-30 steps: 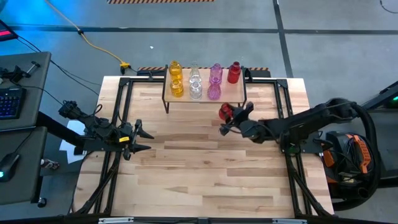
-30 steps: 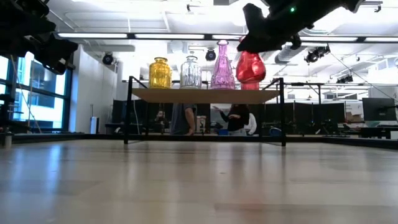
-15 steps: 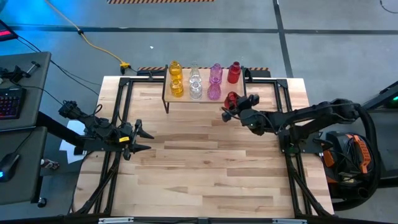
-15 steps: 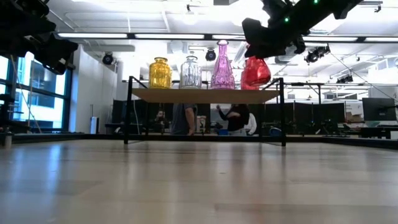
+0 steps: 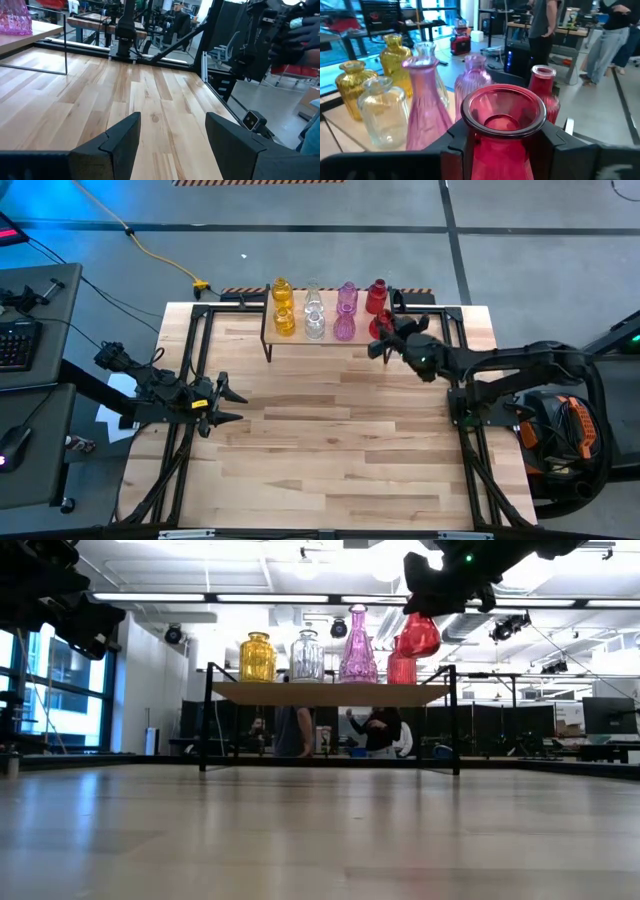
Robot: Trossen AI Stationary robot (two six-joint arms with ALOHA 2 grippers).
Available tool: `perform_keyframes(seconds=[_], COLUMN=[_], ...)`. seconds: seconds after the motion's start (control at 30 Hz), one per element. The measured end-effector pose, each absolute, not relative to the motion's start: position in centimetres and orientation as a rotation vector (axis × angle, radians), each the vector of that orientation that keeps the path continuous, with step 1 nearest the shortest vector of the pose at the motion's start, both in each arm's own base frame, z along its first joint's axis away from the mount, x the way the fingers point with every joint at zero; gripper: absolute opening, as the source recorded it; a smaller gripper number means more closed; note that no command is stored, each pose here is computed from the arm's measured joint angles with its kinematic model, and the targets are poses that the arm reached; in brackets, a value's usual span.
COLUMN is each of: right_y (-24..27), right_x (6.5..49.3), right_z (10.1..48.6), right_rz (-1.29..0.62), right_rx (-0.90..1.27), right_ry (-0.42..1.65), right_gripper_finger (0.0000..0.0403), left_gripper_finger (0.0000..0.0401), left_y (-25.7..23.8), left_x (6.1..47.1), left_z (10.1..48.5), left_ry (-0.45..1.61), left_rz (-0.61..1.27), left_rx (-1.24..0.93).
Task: Sort vases onto shelf
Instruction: Put the red vase on the shelf aligned with the other red vase
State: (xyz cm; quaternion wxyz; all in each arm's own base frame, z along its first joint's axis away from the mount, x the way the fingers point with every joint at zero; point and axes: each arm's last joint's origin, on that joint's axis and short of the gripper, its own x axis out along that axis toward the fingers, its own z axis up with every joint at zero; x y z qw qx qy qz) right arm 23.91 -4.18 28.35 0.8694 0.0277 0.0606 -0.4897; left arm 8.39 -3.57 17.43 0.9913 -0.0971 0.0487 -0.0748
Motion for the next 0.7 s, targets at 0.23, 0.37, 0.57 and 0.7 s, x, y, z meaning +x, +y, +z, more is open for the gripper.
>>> perform_keyframes(seconds=[0.23,0.37,0.57,0.7], right_y=[-6.9,-7.8,-7.5,-6.2], right_x=[23.2,23.2,22.3,20.9], right_z=[29.0,29.0,26.9,24.9], right_rz=[-0.896,-0.842,-0.819,-0.820], right_rx=[0.085,0.101,0.145,0.162], right_ry=[0.127,0.123,0.024,-0.060], right_gripper_finger=[0.0107,0.0107,0.0107,0.0107], left_gripper_finger=[0.0214,0.0214,0.0214,0.0214], left_y=[-3.6,-3.6,-3.6,-3.6], left_x=[8.4,8.4,8.4,8.4], left_z=[17.4,17.4,17.4,17.4], left_ry=[0.098,0.098,0.098,0.098], left_rz=[-0.150,-0.150,-0.150,-0.150], left_rx=[-0.195,-0.195,-0.195,-0.195])
